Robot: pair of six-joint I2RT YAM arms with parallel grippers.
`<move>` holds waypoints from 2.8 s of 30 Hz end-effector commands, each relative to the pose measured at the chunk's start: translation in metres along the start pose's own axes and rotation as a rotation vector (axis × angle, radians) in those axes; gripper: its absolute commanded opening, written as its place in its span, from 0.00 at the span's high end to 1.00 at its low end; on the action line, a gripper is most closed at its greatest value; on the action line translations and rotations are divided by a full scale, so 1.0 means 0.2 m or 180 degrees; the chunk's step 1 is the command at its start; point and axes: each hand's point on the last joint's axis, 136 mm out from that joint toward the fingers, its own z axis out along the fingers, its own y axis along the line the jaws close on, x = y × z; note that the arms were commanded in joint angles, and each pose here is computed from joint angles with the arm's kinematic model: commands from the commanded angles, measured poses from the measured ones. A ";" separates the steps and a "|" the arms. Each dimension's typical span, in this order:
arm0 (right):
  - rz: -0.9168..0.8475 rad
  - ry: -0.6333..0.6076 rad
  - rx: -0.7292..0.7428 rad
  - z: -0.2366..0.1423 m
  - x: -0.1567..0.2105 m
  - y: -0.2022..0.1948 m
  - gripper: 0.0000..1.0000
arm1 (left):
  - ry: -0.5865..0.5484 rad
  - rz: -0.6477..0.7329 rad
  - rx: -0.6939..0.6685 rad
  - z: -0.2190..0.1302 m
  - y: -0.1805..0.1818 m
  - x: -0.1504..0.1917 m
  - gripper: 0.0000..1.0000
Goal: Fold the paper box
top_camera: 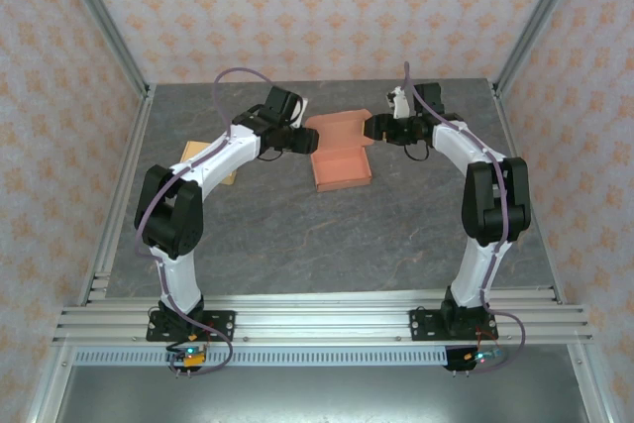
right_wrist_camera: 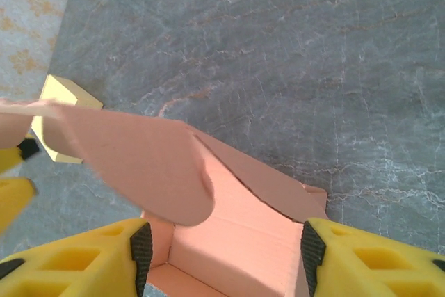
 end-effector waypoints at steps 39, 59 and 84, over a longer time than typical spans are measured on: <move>0.0082 -0.0035 0.0463 0.08 0.08 0.06 0.82 | 0.0026 -0.0253 -0.0157 0.18 -0.08 -0.04 0.89; -0.0013 -0.0370 0.0392 -0.02 0.26 0.13 0.85 | -0.0333 -0.0725 -0.0312 0.07 -0.17 -0.05 0.94; 0.0128 -0.0789 0.0326 -0.10 0.32 0.11 0.82 | -0.0672 -0.0809 -0.0455 0.11 -0.25 0.22 0.96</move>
